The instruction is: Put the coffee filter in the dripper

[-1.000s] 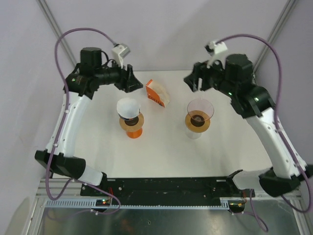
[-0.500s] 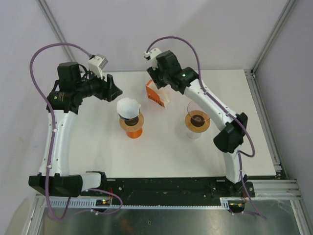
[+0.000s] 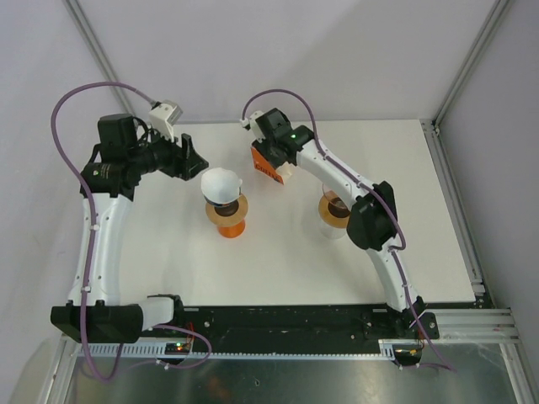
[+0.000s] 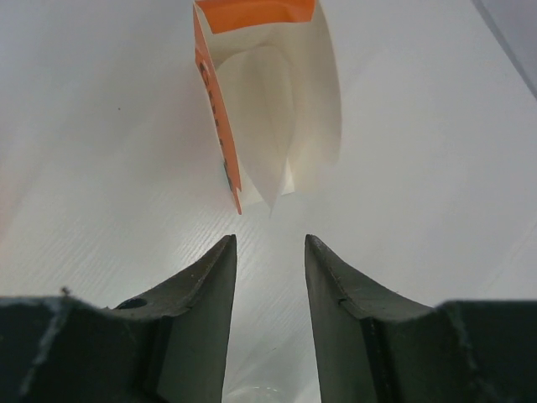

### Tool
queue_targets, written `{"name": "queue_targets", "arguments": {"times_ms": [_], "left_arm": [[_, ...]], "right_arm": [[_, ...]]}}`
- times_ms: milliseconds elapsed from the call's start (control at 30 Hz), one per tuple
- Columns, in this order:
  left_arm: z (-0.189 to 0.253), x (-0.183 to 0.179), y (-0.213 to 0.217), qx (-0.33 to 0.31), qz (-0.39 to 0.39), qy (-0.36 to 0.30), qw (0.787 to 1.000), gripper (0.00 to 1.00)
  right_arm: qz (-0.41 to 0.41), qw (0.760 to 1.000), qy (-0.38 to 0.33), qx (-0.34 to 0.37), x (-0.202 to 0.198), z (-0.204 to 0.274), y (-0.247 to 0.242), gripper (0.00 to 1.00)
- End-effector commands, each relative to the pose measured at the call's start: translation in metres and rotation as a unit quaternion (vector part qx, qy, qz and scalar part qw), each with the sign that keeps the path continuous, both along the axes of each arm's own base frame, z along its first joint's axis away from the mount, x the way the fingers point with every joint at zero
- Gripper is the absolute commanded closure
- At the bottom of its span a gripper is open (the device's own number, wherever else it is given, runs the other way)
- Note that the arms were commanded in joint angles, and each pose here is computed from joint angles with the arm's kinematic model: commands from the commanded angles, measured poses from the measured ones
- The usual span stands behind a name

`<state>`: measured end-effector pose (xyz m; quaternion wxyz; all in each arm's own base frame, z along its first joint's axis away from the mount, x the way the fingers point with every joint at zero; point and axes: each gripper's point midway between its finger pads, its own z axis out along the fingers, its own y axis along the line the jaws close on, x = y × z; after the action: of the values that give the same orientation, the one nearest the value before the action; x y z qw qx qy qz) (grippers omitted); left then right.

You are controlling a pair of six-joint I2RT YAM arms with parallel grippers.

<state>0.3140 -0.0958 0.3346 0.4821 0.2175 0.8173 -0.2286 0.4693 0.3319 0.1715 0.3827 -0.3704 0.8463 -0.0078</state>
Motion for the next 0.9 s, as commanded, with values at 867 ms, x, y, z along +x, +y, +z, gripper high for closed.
{"name": "queue_targets", "arguments": {"times_ms": [867], "left_arm": [[0.012, -0.01, -0.004, -0.02, -0.04, -0.037, 0.998, 0.27]], "right_arm": [[0.032, 0.999, 0.025, -0.005, 0.025, -0.045, -0.002, 0.66]]}}
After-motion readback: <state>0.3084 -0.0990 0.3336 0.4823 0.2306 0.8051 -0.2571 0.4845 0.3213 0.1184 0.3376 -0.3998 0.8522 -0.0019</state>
